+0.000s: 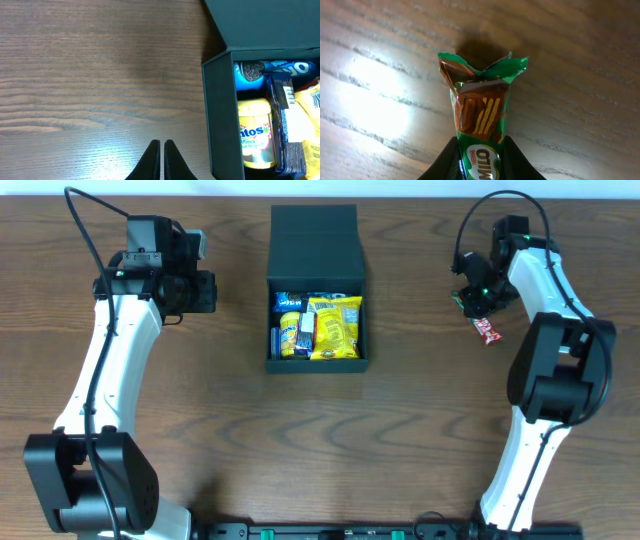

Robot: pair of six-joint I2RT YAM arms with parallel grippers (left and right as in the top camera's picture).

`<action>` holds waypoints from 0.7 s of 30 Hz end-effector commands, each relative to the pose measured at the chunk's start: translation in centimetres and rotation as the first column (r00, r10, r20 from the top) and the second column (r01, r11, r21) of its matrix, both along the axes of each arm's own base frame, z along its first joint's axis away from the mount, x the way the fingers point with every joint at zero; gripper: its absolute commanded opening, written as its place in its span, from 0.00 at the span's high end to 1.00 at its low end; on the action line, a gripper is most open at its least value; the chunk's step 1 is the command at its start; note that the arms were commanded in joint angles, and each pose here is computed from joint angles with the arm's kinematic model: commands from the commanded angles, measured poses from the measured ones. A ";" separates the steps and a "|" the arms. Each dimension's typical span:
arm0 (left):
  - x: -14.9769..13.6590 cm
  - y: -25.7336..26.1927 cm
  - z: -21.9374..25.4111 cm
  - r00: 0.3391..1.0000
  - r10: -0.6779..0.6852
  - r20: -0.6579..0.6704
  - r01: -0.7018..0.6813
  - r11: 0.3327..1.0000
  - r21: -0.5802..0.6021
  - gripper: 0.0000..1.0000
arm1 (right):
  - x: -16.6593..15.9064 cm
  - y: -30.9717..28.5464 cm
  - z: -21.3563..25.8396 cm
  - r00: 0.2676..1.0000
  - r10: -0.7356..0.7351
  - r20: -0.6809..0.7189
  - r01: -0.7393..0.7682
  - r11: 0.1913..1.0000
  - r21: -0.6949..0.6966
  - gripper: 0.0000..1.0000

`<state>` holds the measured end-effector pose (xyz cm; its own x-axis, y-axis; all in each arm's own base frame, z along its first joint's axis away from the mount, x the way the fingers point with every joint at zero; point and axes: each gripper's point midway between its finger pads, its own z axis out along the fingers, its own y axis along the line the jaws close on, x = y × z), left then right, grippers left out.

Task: Pack container
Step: 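Carry the KitKat bar into the box's left side and release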

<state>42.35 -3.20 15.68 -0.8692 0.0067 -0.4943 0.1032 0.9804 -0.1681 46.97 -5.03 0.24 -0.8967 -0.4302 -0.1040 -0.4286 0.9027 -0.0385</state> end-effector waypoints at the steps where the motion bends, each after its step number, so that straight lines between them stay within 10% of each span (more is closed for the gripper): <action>1: 0.0 0.0 -0.1 1.000 0.003 -0.005 -0.003 1.000 -0.005 0.94 | 0.6 2.0 1.7 0.998 -0.044 0.038 0.044 0.999 0.013 0.91; 21: 0.0 0.1 -0.1 1.000 0.005 -0.005 -0.005 1.000 -0.001 0.94 | -1.0 27.5 16.0 0.938 -0.084 0.337 -0.009 0.964 0.265 0.99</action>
<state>42.36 -3.19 15.69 -0.8691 0.0067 -0.4947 0.1031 0.9804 -0.1677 46.87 20.11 15.18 -0.7599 -0.4239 -0.4929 -0.4763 0.8790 -0.0216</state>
